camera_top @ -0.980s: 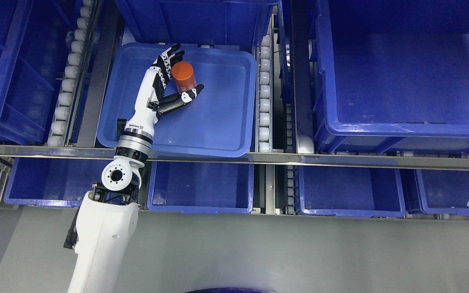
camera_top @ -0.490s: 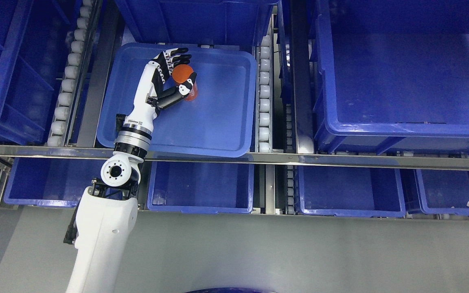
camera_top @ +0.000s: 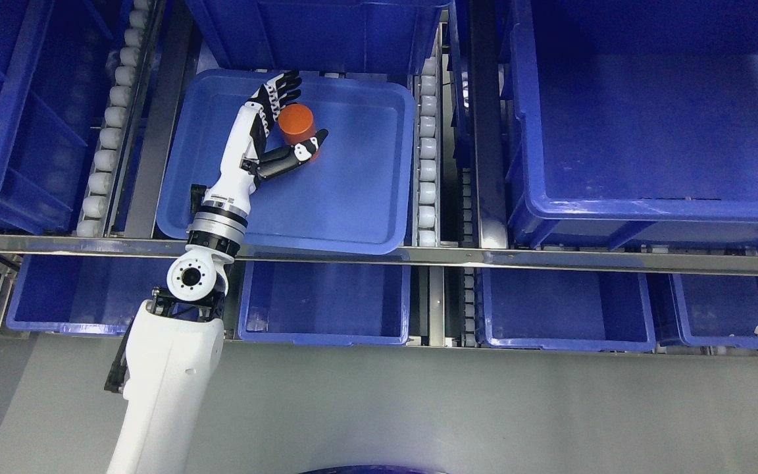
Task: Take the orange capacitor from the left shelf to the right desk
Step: 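Close the left hand fingers around the orange capacitor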
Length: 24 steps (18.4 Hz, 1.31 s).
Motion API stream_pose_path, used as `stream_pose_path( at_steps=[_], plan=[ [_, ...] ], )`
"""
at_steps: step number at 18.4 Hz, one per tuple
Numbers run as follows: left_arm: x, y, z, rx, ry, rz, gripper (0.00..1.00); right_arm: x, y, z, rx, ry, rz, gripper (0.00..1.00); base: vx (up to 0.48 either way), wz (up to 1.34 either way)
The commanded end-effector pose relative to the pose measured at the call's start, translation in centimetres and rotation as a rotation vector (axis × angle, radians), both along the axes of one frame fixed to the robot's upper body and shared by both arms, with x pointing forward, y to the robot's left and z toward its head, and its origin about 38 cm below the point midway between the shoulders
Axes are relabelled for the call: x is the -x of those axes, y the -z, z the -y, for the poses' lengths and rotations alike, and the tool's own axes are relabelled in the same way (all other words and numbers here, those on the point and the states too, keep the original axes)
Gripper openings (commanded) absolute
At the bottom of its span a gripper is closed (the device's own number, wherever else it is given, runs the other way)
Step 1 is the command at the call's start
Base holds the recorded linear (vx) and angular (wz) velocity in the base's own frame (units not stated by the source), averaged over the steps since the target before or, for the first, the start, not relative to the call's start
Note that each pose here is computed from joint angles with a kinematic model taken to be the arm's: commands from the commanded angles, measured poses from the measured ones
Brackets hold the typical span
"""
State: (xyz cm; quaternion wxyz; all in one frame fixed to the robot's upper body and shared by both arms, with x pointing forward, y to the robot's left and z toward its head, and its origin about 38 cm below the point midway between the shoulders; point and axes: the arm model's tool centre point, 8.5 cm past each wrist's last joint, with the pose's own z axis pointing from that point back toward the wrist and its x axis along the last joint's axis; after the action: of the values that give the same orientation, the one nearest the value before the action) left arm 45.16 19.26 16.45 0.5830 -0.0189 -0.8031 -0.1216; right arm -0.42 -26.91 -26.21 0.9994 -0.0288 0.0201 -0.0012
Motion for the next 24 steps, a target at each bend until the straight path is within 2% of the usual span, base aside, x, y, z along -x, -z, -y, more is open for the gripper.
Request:
stream_pose_path(
  at_steps=[1,4,7,9,13,16,20,22,24],
  plan=[
    [-0.2,1.4,0.1,-0.057,0.010,-0.039,0.74,1.4,-0.1,1.1,0.017,0.013,-0.009,1.00,0.000,0.00],
    [-0.2,1.8,0.5,-0.068,0.033,-0.052,0.74,1.4,-0.1,1.1,0.017,0.011,-0.009,1.00,0.000,0.00],
    [-0.5,2.3,0.3,-0.068,0.027,-0.067,0.65,1.4,-0.1,1.1,0.015,0.013,-0.009,1.00,0.000,0.00],
    [-0.6,2.3,-0.3,-0.061,0.012,-0.066,0.53,1.4,-0.1,1.1,0.017,0.011,-0.009,1.00,0.000,0.00],
    [-0.5,2.9,-0.8,-0.056,0.002,-0.064,0.34,1.4,-0.1,1.1,0.017,0.013,-0.009,1.00,0.000,0.00],
    [-0.4,2.6,-1.8,-0.042,-0.015,0.002,0.01,1.4,-0.1,1.1,0.017,0.013,-0.009,1.00,0.000,0.00],
    [-0.5,1.7,-2.2,-0.030,-0.022,0.049,0.00,1.4,-0.1,1.1,0.015,0.013,-0.009,1.00,0.000,0.00],
    [-0.7,-0.5,-2.1,-0.015,-0.015,0.124,0.00,1.4,-0.1,1.1,0.015,0.013,-0.009,1.00,0.000,0.00],
    [-0.5,-4.4,-1.8,0.030,0.000,0.228,0.00,1.4,-0.1,1.1,0.017,0.013,-0.009,1.00,0.000,0.00]
  ],
)
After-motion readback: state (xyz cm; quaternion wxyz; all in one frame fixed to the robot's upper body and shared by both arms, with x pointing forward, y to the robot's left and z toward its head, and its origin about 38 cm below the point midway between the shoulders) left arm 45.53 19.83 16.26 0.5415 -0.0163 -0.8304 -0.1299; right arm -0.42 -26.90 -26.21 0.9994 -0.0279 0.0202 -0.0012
